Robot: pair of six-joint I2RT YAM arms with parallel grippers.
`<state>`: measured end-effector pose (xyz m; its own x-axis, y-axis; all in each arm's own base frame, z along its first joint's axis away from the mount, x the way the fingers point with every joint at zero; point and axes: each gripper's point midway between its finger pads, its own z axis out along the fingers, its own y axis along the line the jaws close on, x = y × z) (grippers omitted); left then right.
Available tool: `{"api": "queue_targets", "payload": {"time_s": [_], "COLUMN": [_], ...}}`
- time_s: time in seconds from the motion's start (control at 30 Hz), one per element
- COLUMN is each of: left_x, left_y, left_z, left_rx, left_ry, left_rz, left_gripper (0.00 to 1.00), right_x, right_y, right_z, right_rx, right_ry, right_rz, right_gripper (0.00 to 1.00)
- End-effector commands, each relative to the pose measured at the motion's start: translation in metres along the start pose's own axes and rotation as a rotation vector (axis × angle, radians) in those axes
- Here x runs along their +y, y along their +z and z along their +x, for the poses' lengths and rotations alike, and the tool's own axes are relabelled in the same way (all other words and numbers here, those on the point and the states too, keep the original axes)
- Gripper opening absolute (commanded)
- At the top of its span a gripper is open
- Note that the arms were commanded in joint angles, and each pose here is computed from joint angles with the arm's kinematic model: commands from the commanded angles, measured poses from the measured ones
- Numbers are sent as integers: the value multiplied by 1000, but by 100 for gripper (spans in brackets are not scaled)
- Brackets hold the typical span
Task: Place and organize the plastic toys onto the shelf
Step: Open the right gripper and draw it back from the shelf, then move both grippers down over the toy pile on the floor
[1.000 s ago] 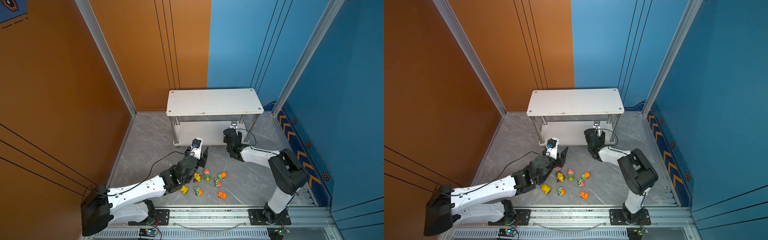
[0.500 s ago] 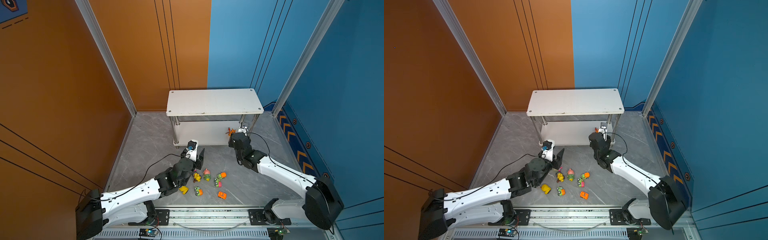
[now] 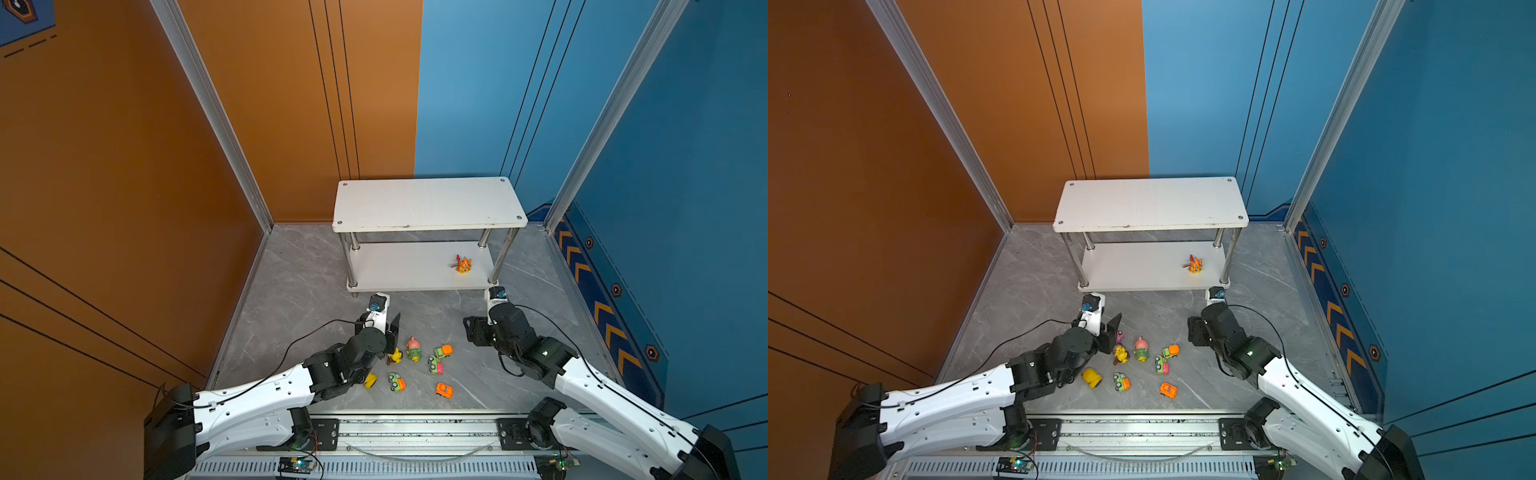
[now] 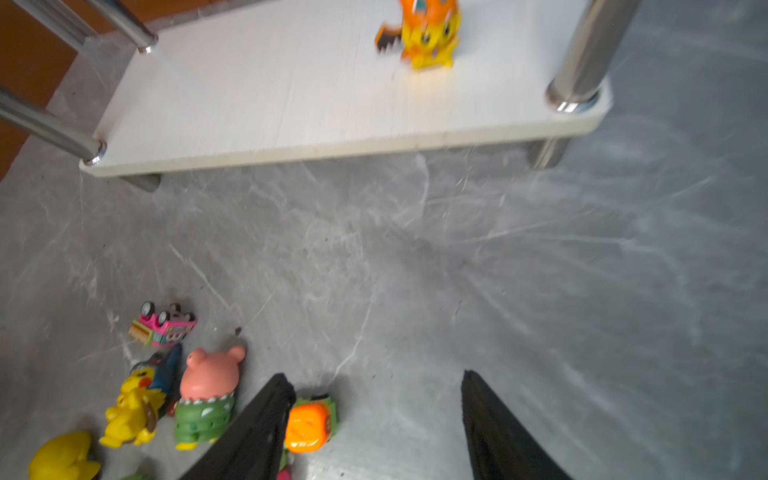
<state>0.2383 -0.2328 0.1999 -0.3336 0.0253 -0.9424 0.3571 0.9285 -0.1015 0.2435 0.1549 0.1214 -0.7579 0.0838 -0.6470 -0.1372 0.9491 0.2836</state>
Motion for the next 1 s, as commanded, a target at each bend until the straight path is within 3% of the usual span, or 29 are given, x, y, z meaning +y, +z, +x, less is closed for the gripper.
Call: {"api": "queue_targets", "payload": {"time_s": [0.0,0.2,0.33,0.43,0.53,0.67,0.97], "left_x": [-4,1,15,24,34,42,56], "left_y": [-1,-3,-8,-12,-13,-13,-15], "left_z": [20,45,55,57,55,53,51], "left_rx": [53,99,106,104,87,79,66], "left_ry": [6,-75,-112,-116,-117,-131,-163], "left_rz": [-2,-8,-48,-84,-128,-150,-167], "left_gripper": [58,52,36,25,25,33,32], "right_x": [20,62,85,96,107,119,132], "right_y": [17,34,38,39,42,50,71], "right_z": [49,63,62,56,48,46,65], "right_rx": [219,263,264,248,247,282,378], "right_ry": [-14,-112,-199,-243,-262,-321,-376], "right_rz": [-93,-158,-175,-168,-172,-135,-99], "right_gripper": [85,77,63,62,69,74,62]}}
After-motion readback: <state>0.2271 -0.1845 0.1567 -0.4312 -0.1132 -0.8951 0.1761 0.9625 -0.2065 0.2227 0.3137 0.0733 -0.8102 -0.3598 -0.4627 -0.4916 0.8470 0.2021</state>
